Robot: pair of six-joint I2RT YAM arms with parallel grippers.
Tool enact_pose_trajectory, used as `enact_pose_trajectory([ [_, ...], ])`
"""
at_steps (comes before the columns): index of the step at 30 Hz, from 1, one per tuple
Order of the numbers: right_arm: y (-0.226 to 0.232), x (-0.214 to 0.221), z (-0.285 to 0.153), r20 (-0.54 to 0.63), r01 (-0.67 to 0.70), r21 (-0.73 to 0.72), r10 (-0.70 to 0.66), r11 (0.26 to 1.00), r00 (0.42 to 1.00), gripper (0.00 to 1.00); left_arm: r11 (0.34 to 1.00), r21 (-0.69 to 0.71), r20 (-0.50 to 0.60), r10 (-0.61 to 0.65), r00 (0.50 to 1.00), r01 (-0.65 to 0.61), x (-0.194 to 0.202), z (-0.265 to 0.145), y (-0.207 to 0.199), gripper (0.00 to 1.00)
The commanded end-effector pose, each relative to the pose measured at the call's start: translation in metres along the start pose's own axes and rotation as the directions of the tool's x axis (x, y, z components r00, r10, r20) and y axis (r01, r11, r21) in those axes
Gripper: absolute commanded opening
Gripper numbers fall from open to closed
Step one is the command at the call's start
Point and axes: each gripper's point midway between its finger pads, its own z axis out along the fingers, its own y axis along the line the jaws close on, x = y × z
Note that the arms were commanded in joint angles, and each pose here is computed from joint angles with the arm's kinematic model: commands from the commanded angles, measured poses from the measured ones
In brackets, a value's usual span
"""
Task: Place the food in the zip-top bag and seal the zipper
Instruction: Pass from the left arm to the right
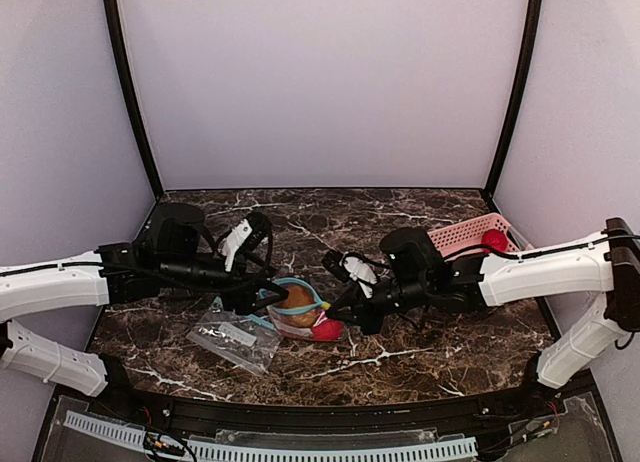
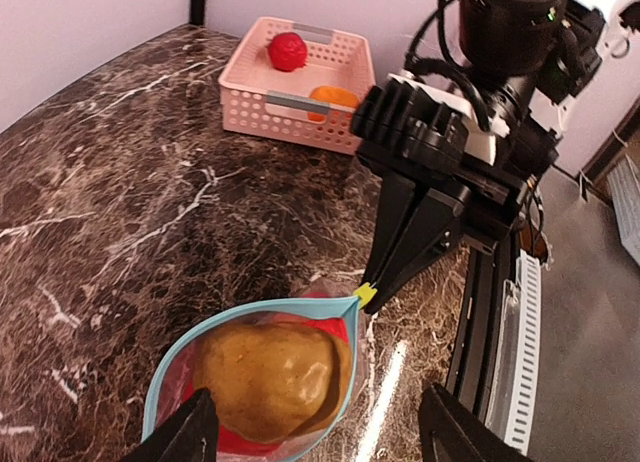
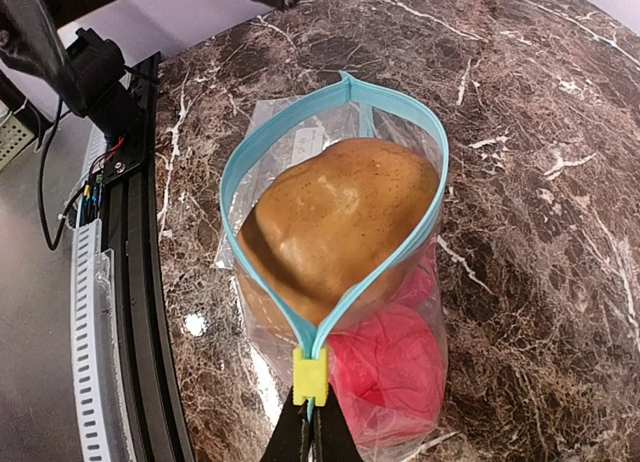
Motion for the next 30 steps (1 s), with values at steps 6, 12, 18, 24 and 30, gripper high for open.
enact_pose_trajectory([
  [6, 0.012, -0.002, -0.006, 0.031, 0.020, -0.050, -0.019, 0.999, 0.999, 0.00, 0.932, 0.220, 0.070, 0.279, 0.958, -0.287, -0.019, 0.043, -0.040, 0.63],
  [12, 0.011, 0.000, -0.006, 0.027, 0.021, -0.046, -0.020, 0.999, 0.999, 0.00, 0.916, 0.275, 0.088, 0.278, 0.957, -0.291, -0.024, 0.055, -0.051, 0.54],
  [18, 0.008, -0.003, -0.007, 0.039, 0.024, -0.029, -0.023, 0.999, 0.999, 0.00, 0.898, 0.351, 0.058, 0.262, 0.963, -0.265, -0.017, 0.070, -0.063, 0.38],
  [24, 0.007, -0.004, -0.010, 0.057, 0.017, -0.023, -0.016, 1.000, 0.998, 0.00, 0.896, 0.373, 0.016, 0.255, 0.967, -0.242, -0.004, 0.080, -0.062, 0.34],
  [30, 0.006, -0.005, -0.014, 0.068, 0.015, -0.020, -0.014, 1.000, 0.998, 0.00, 0.902, 0.357, -0.022, 0.270, 0.963, -0.245, 0.008, 0.088, -0.054, 0.32],
])
